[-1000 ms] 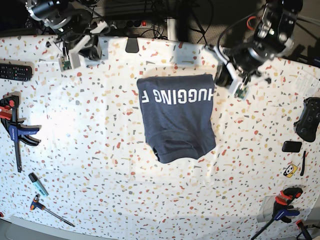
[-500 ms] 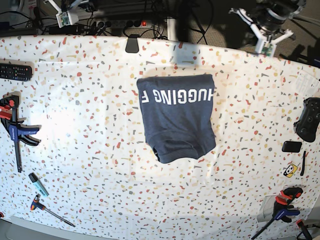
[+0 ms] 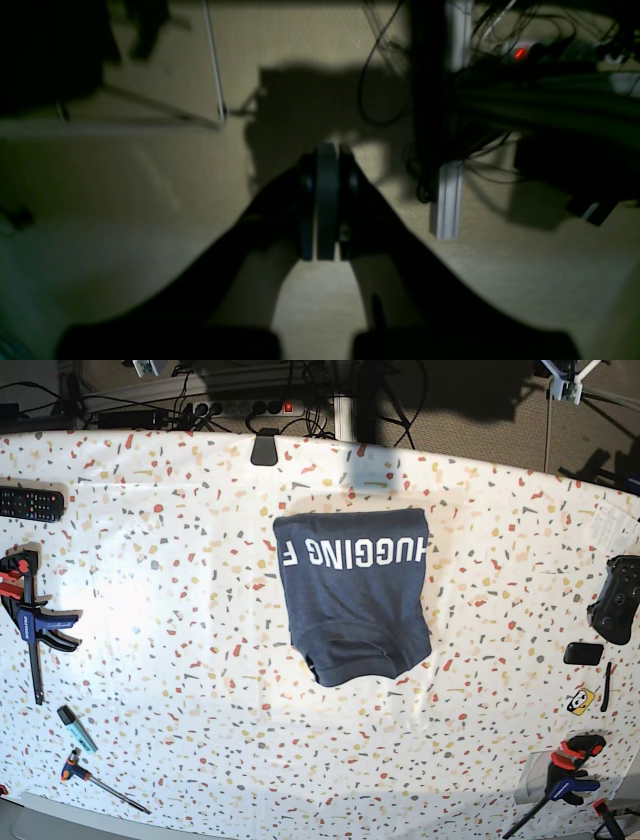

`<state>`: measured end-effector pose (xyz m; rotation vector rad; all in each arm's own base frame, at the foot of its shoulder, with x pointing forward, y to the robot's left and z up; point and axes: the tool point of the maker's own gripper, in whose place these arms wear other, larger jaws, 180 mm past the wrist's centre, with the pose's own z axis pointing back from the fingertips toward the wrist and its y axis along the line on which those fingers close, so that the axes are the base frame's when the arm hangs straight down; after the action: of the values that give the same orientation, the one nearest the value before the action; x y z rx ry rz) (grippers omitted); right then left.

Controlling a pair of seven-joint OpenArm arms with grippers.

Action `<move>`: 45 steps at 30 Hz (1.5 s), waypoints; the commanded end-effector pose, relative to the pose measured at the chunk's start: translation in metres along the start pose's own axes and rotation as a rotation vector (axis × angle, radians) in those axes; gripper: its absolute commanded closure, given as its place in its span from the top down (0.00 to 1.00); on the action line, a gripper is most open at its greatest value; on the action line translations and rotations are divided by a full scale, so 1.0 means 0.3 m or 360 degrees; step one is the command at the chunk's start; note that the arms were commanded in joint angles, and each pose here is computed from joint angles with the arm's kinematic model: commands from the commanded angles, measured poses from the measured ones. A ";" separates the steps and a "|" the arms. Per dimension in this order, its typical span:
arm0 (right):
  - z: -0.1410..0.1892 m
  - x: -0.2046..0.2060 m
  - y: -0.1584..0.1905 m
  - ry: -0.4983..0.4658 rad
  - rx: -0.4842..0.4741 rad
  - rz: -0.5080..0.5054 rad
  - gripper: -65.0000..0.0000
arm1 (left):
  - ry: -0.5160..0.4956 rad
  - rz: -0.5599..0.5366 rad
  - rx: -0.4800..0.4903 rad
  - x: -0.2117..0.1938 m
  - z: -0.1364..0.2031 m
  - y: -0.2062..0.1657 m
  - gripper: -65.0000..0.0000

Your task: Fold the T-shirt properly

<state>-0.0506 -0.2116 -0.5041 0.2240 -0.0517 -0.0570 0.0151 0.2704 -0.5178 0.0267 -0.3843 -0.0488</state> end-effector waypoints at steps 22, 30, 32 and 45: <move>-0.284 0.042 -0.156 0.0123 0.0030 -0.0284 0.00 | 0.0390 0.0420 -0.0101 -0.347 -0.240 -0.227 0.00; -0.352 0.078 -0.070 0.0146 0.0001 0.0011 0.00 | 0.0327 0.0475 -0.0169 -0.298 -0.270 -0.335 0.00; -0.366 0.072 -0.056 0.0160 -0.0031 0.0066 0.00 | 0.0318 0.0480 -0.0174 -0.293 -0.273 -0.344 0.00; -0.394 0.060 -0.018 0.0183 -0.0075 0.0186 0.00 | 0.0331 0.0482 -0.0143 -0.303 -0.273 -0.334 0.00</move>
<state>-0.0272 -0.1854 -0.6205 0.1887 0.0578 0.0720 -0.0381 0.1748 -0.6324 -0.1146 -0.1749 0.2316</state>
